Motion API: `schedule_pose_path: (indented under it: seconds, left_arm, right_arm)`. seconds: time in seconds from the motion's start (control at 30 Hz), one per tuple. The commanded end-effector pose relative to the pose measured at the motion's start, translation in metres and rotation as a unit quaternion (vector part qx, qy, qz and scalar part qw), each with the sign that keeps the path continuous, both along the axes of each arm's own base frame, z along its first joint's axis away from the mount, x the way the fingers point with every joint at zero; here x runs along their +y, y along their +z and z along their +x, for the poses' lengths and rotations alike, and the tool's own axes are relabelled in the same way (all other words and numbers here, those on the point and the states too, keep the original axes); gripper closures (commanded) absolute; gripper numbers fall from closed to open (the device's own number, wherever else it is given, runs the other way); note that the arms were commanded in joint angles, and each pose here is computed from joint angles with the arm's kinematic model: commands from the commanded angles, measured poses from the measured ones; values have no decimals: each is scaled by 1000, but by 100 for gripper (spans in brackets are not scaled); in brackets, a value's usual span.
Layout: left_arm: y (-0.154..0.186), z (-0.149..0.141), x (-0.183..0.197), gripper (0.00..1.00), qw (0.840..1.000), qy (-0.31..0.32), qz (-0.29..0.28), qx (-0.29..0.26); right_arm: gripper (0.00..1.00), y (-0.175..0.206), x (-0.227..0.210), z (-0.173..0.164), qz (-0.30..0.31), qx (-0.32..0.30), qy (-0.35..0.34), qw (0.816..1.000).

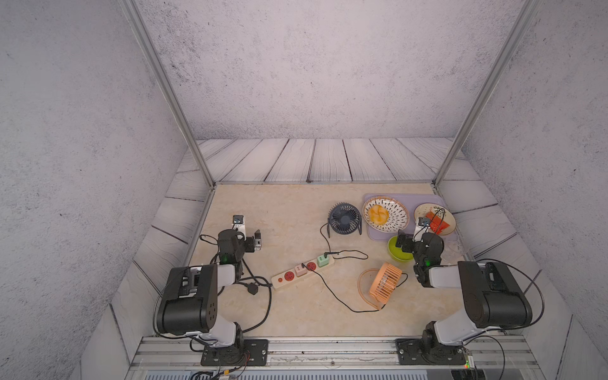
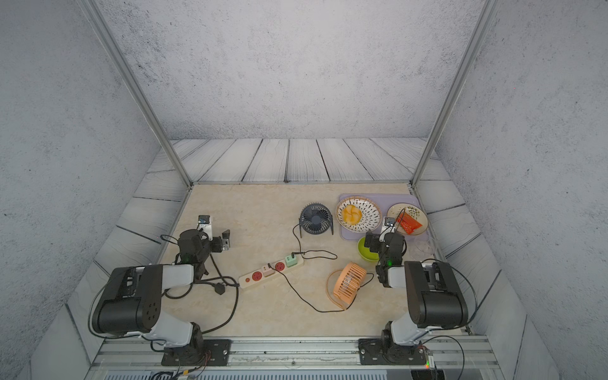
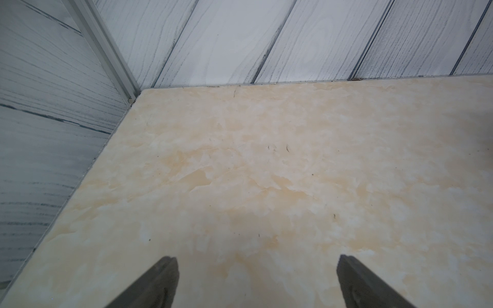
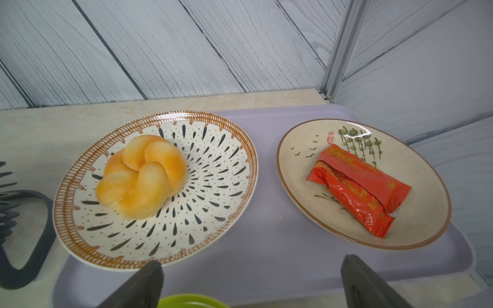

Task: Plug the desk fan into the power strip
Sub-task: Reset both arms

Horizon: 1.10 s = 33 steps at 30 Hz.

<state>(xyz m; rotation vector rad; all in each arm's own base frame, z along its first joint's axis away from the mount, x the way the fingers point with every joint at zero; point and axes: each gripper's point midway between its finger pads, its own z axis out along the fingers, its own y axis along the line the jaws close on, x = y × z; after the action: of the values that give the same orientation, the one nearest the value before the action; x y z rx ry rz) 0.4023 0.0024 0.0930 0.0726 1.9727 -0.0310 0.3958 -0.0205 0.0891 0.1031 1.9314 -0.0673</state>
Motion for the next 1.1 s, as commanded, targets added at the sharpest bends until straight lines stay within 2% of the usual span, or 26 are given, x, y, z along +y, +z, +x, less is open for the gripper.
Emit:
schedule_pose_path:
  seconds: [0.0, 0.17, 0.53, 0.7, 0.8, 0.93, 1.0, 1.07]
  left_arm:
    - [5, 4, -2, 0, 1000, 1, -3, -6]
    - [4, 4, -2, 0, 1000, 0, -3, -5]
    - [5, 3, -2, 0, 1000, 1, -4, -6]
    - [5, 3, -2, 0, 1000, 0, -3, -6]
    - [5, 3, -2, 0, 1000, 0, -3, -6]
    - [5, 3, -2, 0, 1000, 0, -3, -5]
    - [4, 3, -2, 0, 1000, 0, -4, -5]
    - [5, 3, -2, 0, 1000, 0, -3, -6]
  right_arm:
    - [1, 1, -3, 2, 1, 5, -6, 1000]
    - [1, -2, 18, 8, -2, 11, 59, 998]
    - [1, 0, 20, 5, -3, 3, 65, 998]
    - [1, 16, 14, -18, -8, -80, 45, 996]
    - [1, 17, 6, -26, -6, -105, 21, 994]
    - [1, 9, -22, -20, 1, -61, -67, 996]
    - [1, 3, -15, -12, -1, -28, -45, 999]
    - [1, 4, -9, -3, -1, -22, -27, 999]
